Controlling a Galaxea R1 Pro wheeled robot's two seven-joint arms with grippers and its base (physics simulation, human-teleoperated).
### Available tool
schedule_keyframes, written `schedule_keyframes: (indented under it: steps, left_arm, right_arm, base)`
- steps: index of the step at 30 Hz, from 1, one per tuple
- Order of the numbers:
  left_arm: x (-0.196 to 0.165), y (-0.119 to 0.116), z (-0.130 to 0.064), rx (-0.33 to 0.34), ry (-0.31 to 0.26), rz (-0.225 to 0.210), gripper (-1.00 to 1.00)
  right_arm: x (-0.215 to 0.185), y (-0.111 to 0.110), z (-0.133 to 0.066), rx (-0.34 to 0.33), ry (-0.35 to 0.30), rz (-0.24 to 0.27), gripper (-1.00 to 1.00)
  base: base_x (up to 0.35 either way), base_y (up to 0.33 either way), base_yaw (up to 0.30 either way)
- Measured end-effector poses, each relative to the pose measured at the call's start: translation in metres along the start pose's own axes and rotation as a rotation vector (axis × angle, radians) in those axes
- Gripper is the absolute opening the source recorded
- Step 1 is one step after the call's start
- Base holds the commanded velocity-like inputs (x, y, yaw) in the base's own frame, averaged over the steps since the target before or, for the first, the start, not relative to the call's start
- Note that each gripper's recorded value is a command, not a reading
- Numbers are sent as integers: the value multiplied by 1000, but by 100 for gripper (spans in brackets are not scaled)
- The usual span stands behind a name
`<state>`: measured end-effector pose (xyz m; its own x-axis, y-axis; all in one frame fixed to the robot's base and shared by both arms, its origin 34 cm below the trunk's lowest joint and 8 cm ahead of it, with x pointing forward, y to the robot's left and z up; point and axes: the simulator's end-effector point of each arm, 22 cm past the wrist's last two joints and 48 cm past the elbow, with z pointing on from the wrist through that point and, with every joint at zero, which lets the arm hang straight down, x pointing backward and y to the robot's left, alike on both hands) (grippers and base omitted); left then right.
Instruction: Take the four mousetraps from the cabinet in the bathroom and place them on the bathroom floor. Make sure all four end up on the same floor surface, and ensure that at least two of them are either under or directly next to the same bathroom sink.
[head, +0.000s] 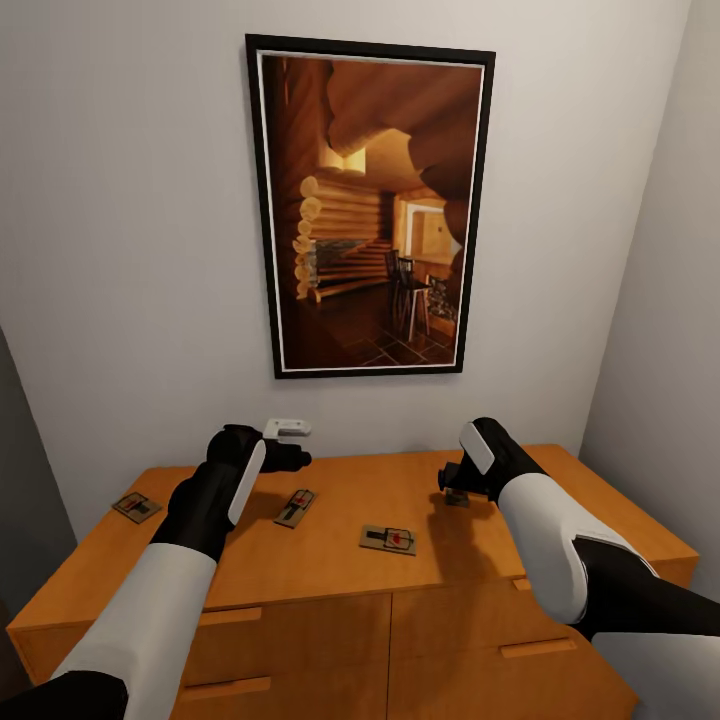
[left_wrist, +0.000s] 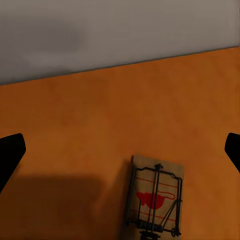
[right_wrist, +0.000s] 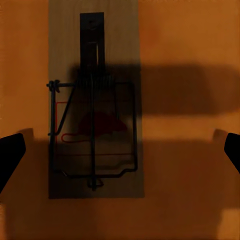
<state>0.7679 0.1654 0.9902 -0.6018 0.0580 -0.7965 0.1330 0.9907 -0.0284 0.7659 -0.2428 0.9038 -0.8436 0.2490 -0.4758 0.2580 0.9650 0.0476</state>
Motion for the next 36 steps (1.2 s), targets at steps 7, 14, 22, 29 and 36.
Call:
schedule_keyframes:
  steps: [7, 14, 22, 29, 36]
  left_arm:
    - [1, 0, 0, -1, 2, 0, 100]
    - [1, 0, 0, -1, 2, -1, 100]
    - [1, 0, 0, -1, 2, -1, 100]
    - [1, 0, 0, 0, 2, -1, 100]
    - [1, 0, 0, 0, 2, -1, 100]
  right_arm:
    - [1, 0, 0, 1, 5, -1, 100]
    - [3, 1, 1, -2, 11, -2, 100]
    - [6, 3, 2, -8, 18, -4, 100]
    - [7, 4, 2, -13, 22, -2, 100]
    - [8, 5, 3, -13, 24, -4, 100]
  base:
    - [0, 0, 0]
    - [0, 0, 0]
    - [0, 0, 0]
    - [0, 0, 0]
    - [0, 0, 0]
